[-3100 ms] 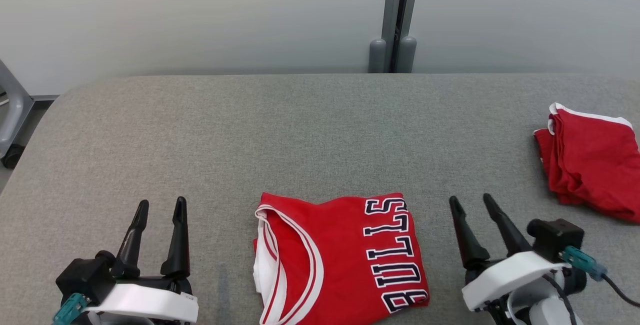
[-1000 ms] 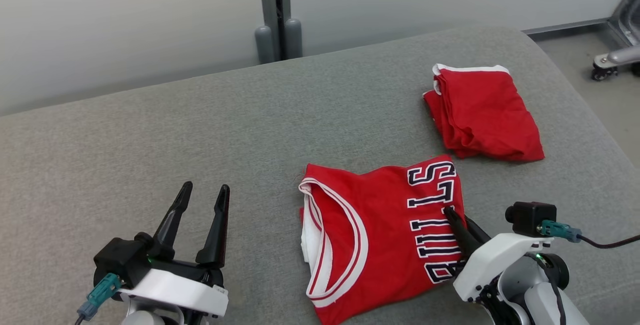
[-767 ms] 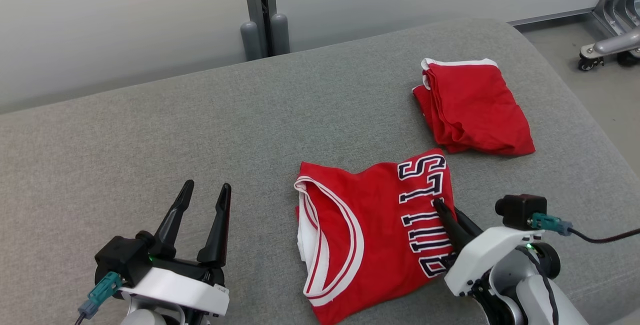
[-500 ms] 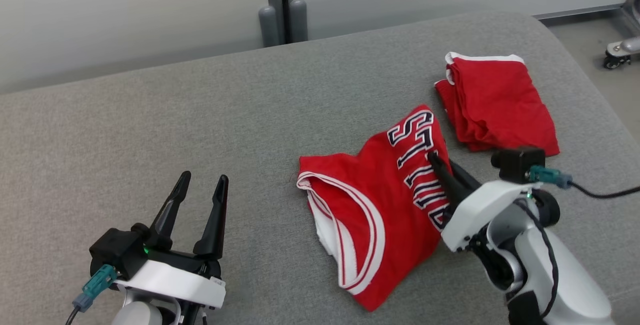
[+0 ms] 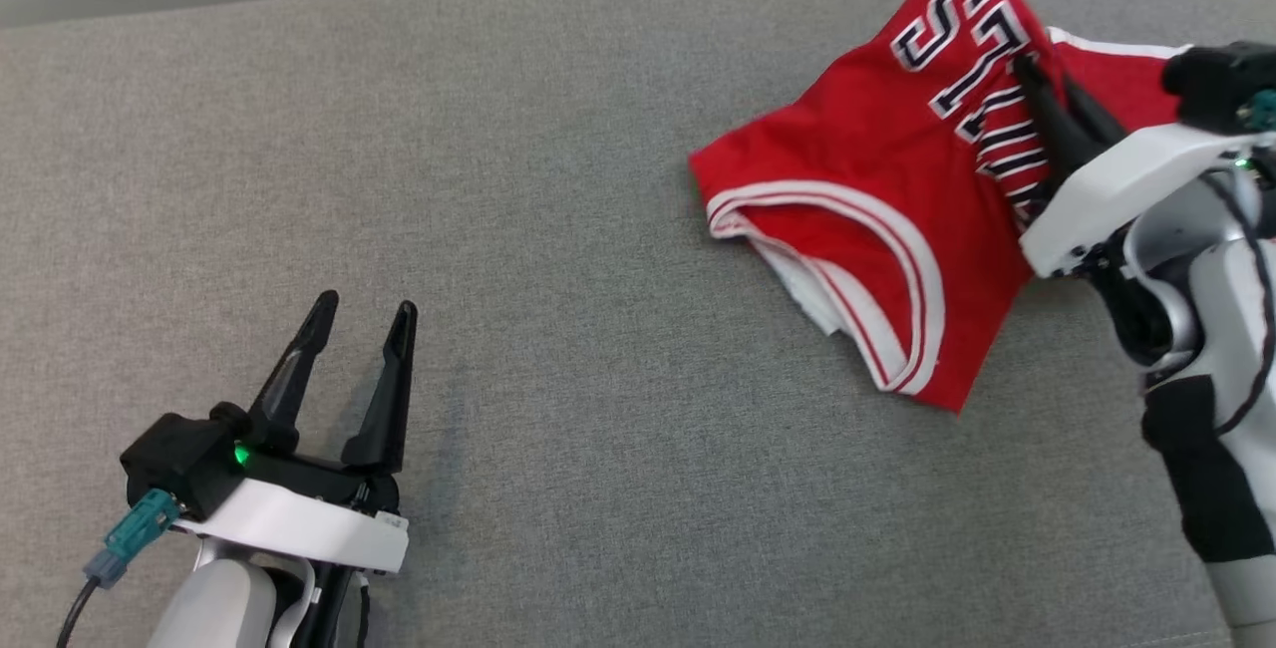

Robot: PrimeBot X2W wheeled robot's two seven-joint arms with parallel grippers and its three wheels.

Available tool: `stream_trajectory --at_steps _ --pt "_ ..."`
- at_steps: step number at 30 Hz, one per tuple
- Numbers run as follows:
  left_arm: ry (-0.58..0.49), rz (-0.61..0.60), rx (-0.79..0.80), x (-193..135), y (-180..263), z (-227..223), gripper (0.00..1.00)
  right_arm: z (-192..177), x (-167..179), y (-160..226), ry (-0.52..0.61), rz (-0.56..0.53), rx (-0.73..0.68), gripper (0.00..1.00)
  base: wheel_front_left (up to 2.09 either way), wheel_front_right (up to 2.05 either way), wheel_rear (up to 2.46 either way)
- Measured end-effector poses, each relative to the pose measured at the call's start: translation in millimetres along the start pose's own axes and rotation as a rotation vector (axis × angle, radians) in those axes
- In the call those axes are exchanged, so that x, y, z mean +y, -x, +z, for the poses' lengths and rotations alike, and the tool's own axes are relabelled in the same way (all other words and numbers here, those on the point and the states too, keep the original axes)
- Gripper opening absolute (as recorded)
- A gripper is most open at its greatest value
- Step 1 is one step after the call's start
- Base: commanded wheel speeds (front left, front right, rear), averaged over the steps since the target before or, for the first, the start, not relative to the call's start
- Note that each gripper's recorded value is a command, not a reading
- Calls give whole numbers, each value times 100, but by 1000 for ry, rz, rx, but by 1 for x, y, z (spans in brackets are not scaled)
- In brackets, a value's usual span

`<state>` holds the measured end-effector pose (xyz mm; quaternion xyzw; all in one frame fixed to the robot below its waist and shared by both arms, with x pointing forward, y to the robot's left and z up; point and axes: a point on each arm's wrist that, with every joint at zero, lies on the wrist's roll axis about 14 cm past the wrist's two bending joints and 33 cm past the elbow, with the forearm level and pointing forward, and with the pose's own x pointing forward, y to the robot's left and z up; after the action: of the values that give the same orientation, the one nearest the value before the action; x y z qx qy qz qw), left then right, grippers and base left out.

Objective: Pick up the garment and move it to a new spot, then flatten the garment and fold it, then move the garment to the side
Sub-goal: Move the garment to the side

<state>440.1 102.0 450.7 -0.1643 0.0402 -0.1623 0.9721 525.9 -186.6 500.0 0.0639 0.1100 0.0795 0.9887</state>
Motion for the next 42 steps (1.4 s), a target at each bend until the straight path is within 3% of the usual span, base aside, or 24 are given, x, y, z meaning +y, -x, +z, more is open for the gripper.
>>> stream_trajectory --at_steps 6,16,23,29,37,38,39,42 --pt "-5 17 29 15 -3 -10 100 0 -43 -6 -22 -115 10 0 0 0 0" --pt "-14 10 60 22 -8 -22 100 3 -93 22 -67 -291 -3 0 0 0 0" --pt "-18 -9 78 24 -16 -30 100 -8 -112 28 8 -386 50 0 0 0 0" --pt "-15 -9 87 30 -22 -36 100 -20 -140 23 136 -496 102 0 0 0 0" --pt "-15 11 91 38 -21 -37 100 -39 -144 6 222 -527 164 0 0 0 0" --pt "-13 12 90 37 -21 -37 100 -39 -145 6 233 -536 169 42 0 0 0" --pt "-11 13 87 37 -20 -35 100 -40 -147 7 242 -543 172 96 0 0 0" --pt "-6 17 73 34 -19 -30 100 -40 -148 9 249 -549 175 100 0 0 0"
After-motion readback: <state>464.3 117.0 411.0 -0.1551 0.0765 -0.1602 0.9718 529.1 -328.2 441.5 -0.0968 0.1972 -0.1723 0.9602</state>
